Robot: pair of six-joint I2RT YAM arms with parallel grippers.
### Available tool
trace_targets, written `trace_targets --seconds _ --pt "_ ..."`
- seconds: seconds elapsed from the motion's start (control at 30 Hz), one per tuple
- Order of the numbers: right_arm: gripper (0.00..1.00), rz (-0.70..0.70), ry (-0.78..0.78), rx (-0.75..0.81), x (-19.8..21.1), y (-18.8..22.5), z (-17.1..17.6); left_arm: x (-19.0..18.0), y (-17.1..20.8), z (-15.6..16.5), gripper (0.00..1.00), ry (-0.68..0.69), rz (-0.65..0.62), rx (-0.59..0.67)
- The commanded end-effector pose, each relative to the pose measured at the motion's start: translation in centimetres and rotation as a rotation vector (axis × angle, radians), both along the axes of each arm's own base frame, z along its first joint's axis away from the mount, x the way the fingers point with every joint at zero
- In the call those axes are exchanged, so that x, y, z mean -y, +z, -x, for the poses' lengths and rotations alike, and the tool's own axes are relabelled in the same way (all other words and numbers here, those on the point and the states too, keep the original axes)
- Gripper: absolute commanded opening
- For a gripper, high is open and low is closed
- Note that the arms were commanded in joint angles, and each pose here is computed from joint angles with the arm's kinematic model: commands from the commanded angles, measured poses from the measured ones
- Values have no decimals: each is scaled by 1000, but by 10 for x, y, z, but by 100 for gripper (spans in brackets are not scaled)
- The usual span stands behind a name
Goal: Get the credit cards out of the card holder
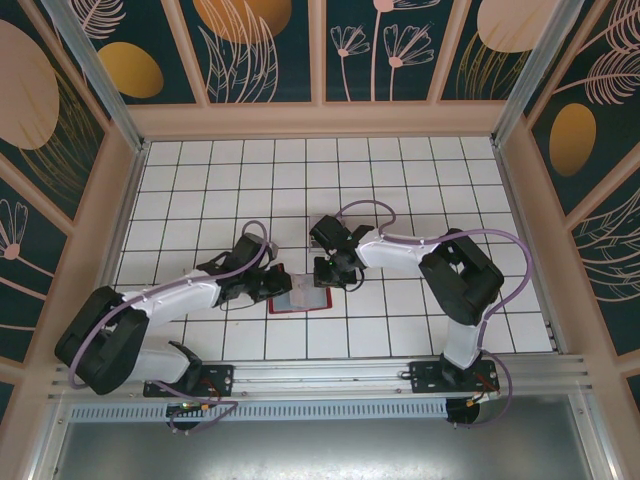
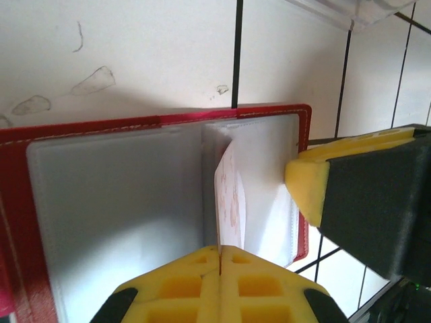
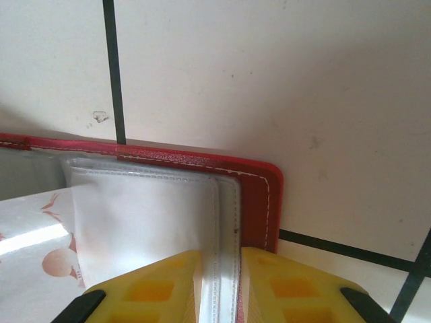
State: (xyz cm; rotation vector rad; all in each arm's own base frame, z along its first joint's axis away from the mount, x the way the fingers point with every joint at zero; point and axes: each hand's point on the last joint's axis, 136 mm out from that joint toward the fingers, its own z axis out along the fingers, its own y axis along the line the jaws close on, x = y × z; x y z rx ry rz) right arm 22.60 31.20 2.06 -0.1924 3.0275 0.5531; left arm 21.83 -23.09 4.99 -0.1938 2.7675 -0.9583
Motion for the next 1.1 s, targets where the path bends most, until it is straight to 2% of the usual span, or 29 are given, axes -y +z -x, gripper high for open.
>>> trace_targets --seconds 0.0,0.3,0.5,0.63,0.77,1.07 --pt "22 62 14 -24 9 -18 7 -14 1 3 0 -12 -73 11" --pt "22 46 13 -5 6 -6 4 -15 29 -9 0 -89 -120 143" --pt "23 3 6 26 1 13 -1 -5 58 -27 0 -189 -131 303" --pt "23 -18 -8 49 4 26 -4 6 76 -38 0 -302 -146 403" --pt "23 -26 -52 96 18 42 -15 23 88 -46 0 -435 -143 473" --pt "23 -9 -137 168 68 65 -35 38 130 -86 0 -666 -297 717"
